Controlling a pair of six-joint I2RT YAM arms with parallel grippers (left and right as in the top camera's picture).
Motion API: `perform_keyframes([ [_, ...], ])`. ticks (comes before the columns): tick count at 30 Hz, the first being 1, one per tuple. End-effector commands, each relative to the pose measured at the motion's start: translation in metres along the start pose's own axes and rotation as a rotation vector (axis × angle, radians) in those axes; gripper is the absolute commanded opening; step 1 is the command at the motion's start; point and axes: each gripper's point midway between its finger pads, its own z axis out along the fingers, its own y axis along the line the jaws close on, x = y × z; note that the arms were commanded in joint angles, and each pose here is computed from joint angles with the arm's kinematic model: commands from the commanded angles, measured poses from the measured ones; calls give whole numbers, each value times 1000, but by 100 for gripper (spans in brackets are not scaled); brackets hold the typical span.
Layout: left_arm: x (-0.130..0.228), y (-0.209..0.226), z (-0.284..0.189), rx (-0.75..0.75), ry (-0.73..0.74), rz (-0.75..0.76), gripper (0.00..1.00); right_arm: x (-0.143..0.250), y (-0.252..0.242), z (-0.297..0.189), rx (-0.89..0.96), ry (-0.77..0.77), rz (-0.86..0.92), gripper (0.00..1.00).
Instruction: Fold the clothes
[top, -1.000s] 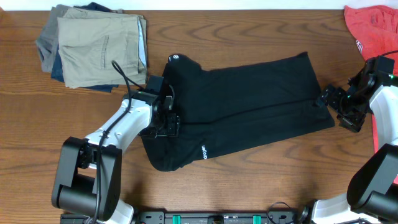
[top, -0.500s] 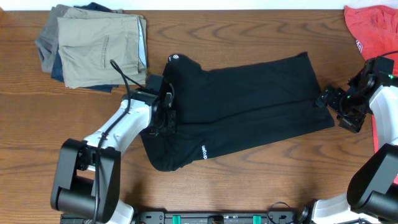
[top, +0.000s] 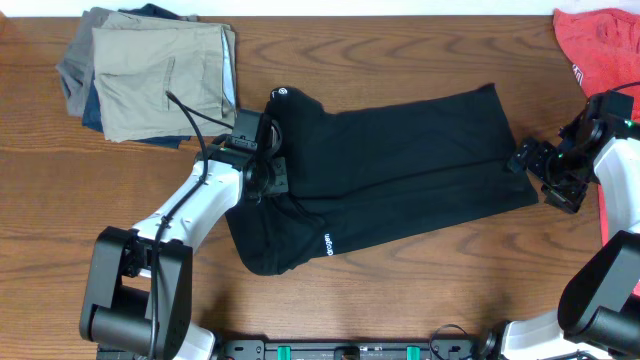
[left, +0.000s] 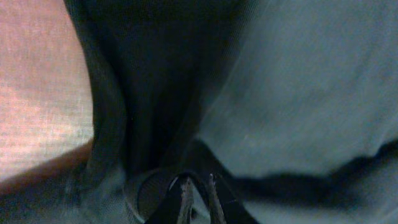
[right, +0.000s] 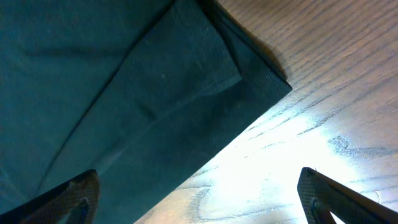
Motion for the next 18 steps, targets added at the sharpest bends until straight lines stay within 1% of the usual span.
perform_keyframes([
  [1,-15,-6,-6,21,-58,-29,13,6,6,4,-4,18,-38,99],
  [4,-30,-9,-8,30,-122,-30,13,6,6,4,-4,18,-37,99],
  [7,-49,-7,-11,11,-206,-72,14,6,6,4,-4,20,-37,99],
  [8,-52,-7,-11,10,-219,-80,17,7,6,4,-3,22,-37,99],
  [9,-53,-8,-12,14,-223,-79,29,7,6,4,-2,24,-36,99],
  [10,-52,-8,-12,14,-221,-79,36,8,6,4,-2,26,-36,99],
  [13,-41,-4,-12,-4,-177,-85,37,13,12,4,-21,45,-56,99],
  [15,-33,-1,-18,-17,-153,-88,37,20,28,5,-80,66,-122,99],
  [17,-30,-1,-31,-16,-158,-91,40,29,51,5,-160,90,-201,99],
  [18,-31,-2,-40,-11,-169,-93,43,35,62,5,-196,105,-231,98],
])
